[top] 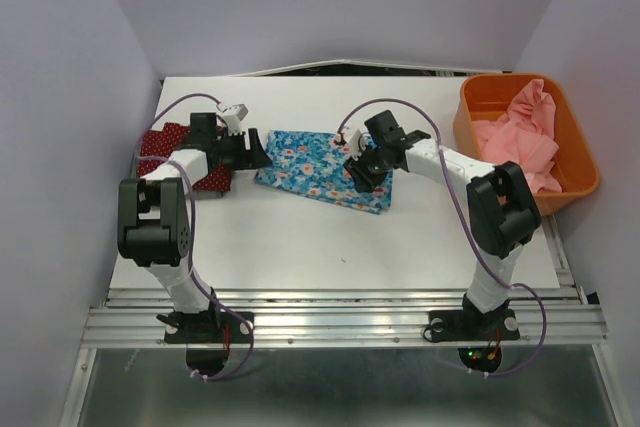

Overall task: Fold and stack the skirts
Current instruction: Fold the skirt

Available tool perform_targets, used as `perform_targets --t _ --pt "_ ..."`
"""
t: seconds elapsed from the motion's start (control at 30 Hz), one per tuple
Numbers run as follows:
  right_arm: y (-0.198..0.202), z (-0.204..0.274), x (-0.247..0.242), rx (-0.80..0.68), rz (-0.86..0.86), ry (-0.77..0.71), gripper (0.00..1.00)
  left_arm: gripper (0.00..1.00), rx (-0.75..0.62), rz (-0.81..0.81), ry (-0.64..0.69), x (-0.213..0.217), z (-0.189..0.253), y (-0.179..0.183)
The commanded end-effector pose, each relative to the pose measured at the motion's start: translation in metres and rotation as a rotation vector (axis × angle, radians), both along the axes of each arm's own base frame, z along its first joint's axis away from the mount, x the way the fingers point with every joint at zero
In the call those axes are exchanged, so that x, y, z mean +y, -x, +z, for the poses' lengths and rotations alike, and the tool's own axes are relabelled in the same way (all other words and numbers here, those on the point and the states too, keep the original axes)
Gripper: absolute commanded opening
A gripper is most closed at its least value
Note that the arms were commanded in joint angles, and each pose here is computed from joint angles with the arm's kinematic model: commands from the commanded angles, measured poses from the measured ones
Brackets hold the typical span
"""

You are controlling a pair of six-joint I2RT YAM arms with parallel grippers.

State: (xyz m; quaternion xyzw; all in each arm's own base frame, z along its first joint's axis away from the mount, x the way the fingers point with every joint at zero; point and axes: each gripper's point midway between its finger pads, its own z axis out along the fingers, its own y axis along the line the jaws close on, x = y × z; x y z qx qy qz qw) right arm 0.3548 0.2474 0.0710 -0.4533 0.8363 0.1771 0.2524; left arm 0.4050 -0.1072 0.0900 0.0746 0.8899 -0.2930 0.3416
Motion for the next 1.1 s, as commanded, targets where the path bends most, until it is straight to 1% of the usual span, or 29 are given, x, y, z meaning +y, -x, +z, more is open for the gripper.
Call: perform_targets --t 0.0,0.07,0.1,0.2,0.3,0.37,0.5,0.53,0.6,0.63,0.67,0.7,0.73,0.8,0.83,0.87,0.93,0.97,1.03,1.07 --pt "0.013 -0.026 -0.005 0.056 0.003 0.058 0.46 0.76 -0.015 0.031 0.024 0.0 0.009 -0.016" --pt "0.017 -0.037 -0.007 0.071 -0.006 0.063 0.46 0.75 -0.006 0.028 0.023 -0.001 0.005 -0.017" --pt "0.014 -0.039 -0.006 0.058 -0.008 0.056 0.47 0.75 -0.028 0.029 0.019 0.0 0.006 -0.021" --pt "0.013 -0.051 -0.007 0.075 -0.012 0.078 0.47 0.75 -0.012 0.042 0.004 0.002 -0.001 -0.023" --pt "0.004 -0.066 -0.019 0.047 -0.021 0.158 0.44 0.72 0.031 0.034 0.015 -0.001 -0.013 -0.019" --pt "-0.005 -0.071 -0.03 0.022 -0.046 0.197 0.42 0.7 0.065 -0.007 0.037 -0.011 -0.023 -0.008" --pt "-0.05 -0.067 -0.071 -0.032 -0.122 0.225 0.42 0.63 0.117 -0.104 0.061 -0.037 -0.04 0.019" --pt "-0.059 -0.064 -0.077 -0.049 -0.131 0.229 0.42 0.63 0.129 -0.154 0.067 -0.051 -0.044 0.032" --pt "-0.083 -0.052 -0.086 -0.107 -0.14 0.24 0.42 0.62 0.127 -0.21 0.084 -0.068 -0.043 0.043" --pt "-0.093 -0.054 -0.095 -0.113 -0.157 0.249 0.43 0.61 0.125 -0.249 0.1 -0.079 -0.04 0.051" --pt "-0.102 -0.051 -0.094 -0.132 -0.158 0.251 0.43 0.61 0.103 -0.281 0.109 -0.089 -0.036 0.053" --pt "-0.111 -0.048 -0.098 -0.148 -0.167 0.252 0.43 0.61 0.102 -0.337 0.116 -0.111 -0.034 0.064" --pt "-0.13 -0.031 -0.091 -0.197 -0.176 0.228 0.44 0.61 0.096 -0.37 0.132 -0.123 -0.031 0.07" --pt "-0.147 -0.031 -0.083 -0.213 -0.184 0.203 0.45 0.61 0.071 -0.426 0.158 -0.149 -0.026 0.078" --pt "-0.157 -0.024 -0.075 -0.224 -0.206 0.165 0.45 0.61 0.09 -0.484 0.177 -0.173 -0.025 0.095" --pt "-0.176 -0.01 -0.063 -0.255 -0.222 0.105 0.45 0.61 0.076 -0.557 0.19 -0.198 -0.02 0.109" --pt "-0.19 0.002 -0.05 -0.273 -0.23 0.047 0.47 0.62 0.065 -0.618 0.194 -0.218 -0.015 0.121" --pt "-0.204 0.021 -0.041 -0.312 -0.232 0.003 0.47 0.64 0.046 -0.637 0.197 -0.226 -0.008 0.123" --pt "-0.212 0.024 -0.035 -0.31 -0.249 -0.031 0.48 0.67 0.017 -0.661 0.202 -0.233 0.003 0.126" --pt "-0.218 0.036 -0.032 -0.327 -0.255 -0.052 0.48 0.69 0.015 -0.658 0.191 -0.232 0.008 0.126"
